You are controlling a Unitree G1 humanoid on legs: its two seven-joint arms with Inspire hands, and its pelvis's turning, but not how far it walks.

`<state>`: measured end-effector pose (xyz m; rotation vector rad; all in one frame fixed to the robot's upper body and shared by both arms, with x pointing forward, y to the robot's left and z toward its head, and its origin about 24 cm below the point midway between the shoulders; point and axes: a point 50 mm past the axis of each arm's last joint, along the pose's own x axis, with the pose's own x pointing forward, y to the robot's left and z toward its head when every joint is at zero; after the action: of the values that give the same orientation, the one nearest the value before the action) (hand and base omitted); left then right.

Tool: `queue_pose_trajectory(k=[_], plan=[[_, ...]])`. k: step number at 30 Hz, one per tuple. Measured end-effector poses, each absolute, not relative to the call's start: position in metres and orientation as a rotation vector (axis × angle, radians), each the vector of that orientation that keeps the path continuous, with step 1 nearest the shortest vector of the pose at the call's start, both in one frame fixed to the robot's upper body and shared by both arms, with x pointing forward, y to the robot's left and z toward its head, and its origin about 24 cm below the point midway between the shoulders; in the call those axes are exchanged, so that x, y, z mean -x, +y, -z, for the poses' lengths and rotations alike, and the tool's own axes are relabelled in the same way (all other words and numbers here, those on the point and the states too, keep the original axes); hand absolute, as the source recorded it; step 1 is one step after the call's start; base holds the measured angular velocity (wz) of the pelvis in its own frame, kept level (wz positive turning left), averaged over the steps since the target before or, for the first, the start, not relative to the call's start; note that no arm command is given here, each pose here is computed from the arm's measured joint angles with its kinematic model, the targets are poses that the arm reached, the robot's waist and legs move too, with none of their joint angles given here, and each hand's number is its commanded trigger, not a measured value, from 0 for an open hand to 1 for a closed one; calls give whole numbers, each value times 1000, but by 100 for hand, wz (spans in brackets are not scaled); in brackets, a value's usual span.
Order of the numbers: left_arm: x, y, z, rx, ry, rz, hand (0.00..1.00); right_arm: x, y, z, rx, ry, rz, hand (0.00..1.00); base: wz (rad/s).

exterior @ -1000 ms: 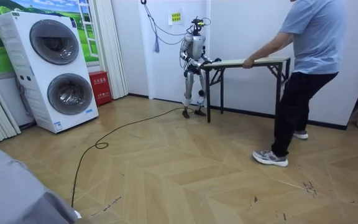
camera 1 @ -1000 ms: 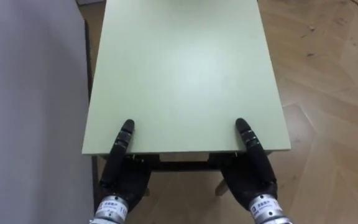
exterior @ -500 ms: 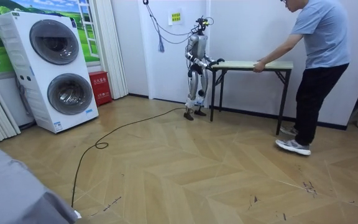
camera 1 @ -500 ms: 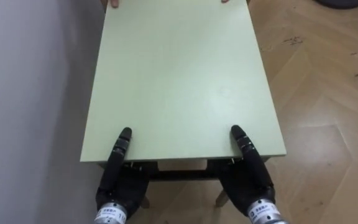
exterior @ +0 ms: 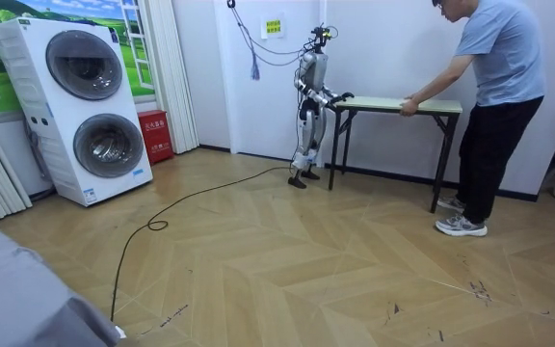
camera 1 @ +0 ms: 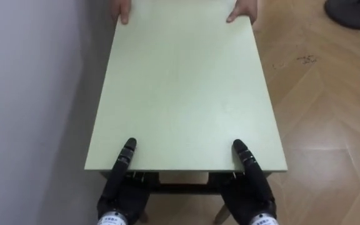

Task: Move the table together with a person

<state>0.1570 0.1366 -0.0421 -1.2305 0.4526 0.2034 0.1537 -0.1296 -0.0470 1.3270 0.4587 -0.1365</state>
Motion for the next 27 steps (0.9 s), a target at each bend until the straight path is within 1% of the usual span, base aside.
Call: queue_pose_trajectory(k=[5, 10, 16, 27], plan=[[-153, 137, 53, 1231, 471, -207, 100, -148, -131, 54, -1316, 481, 143, 100, -12], [-149, 136, 62, 1205, 500, -195, 100, -143, -134, 64, -1311, 491, 158, 100, 12], [-146, 140, 72, 1193, 505, -177, 100, -139, -132, 70, -1317, 499, 152, 100, -2], [-155, 136, 80, 1167, 535, -164, 100, -144, -132, 76, -1309, 487, 171, 100, 3]])
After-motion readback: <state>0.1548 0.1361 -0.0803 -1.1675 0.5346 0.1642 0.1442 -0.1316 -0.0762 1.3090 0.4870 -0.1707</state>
